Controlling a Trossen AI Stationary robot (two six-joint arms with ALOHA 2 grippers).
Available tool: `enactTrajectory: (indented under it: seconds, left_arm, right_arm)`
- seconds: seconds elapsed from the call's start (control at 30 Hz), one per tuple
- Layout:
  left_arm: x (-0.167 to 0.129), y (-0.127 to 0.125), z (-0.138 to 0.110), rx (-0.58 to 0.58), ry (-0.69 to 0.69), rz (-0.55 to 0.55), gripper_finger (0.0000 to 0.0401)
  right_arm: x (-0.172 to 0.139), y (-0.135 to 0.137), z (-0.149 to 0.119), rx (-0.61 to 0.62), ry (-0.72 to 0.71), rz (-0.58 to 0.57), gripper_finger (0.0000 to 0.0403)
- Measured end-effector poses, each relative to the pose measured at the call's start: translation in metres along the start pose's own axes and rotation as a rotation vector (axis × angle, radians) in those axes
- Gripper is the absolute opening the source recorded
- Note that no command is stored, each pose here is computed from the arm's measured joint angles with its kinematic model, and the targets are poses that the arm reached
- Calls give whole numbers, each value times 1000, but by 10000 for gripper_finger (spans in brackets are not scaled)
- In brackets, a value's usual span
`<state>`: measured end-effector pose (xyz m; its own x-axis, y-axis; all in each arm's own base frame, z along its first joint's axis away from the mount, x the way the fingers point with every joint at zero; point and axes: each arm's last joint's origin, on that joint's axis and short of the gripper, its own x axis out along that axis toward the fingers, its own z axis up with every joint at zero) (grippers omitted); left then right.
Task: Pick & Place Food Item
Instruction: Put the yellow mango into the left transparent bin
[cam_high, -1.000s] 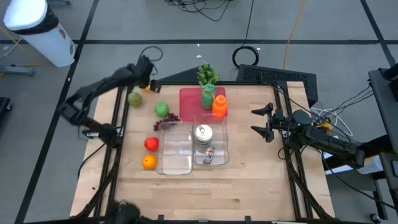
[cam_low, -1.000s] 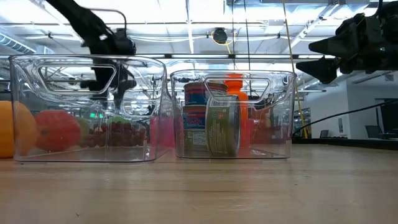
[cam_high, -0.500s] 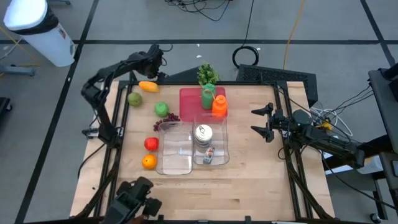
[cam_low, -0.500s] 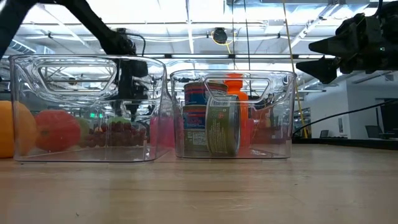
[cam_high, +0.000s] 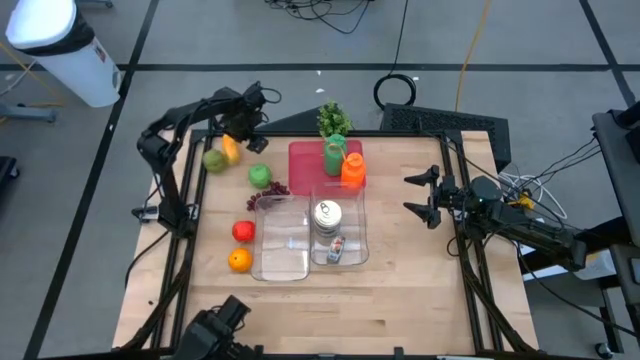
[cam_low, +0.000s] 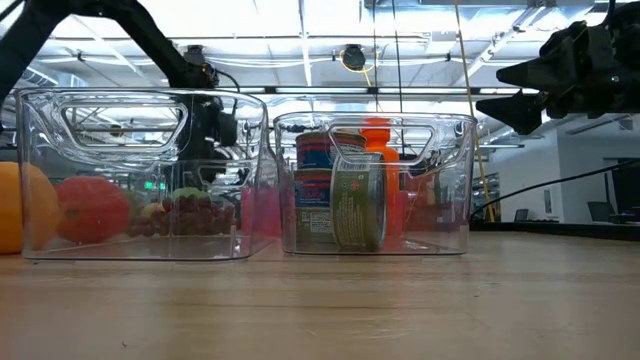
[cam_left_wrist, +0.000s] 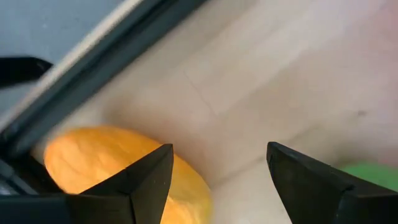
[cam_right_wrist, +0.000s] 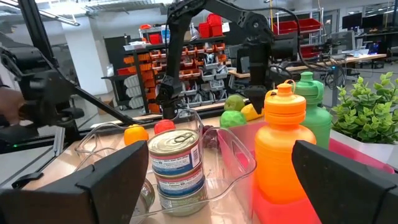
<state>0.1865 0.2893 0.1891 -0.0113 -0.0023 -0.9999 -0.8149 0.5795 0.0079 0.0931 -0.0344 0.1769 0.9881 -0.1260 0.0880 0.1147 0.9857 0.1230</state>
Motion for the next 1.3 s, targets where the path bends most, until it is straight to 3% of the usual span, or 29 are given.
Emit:
enactTrajectory:
  seconds: [0.1,0.3,0.57,0.73,1.03,1.2,1.3]
  left_arm:
    - [-14,-5,-7,-99,-15,55,273]
    - [-38,-14,-24,-440,-114,295,273]
    - [-14,4,-25,-539,-156,281,273]
    - [8,20,-34,-649,-132,212,273]
    - [26,18,-37,-607,-154,122,269]
    - [26,13,-35,-550,-168,123,200]
    - [25,11,-35,-491,-166,119,195]
  right_arm:
    - [0,0,0,0,0,0,375]
    - [0,0,0,0,0,0,375]
    - [0,0,0,0,0,0,375]
    - [0,0,0,0,0,0,375]
    - [0,0,0,0,0,0,375]
    - [0,0,0,0,0,0,375]
    - [0,0,0,0,0,0,375]
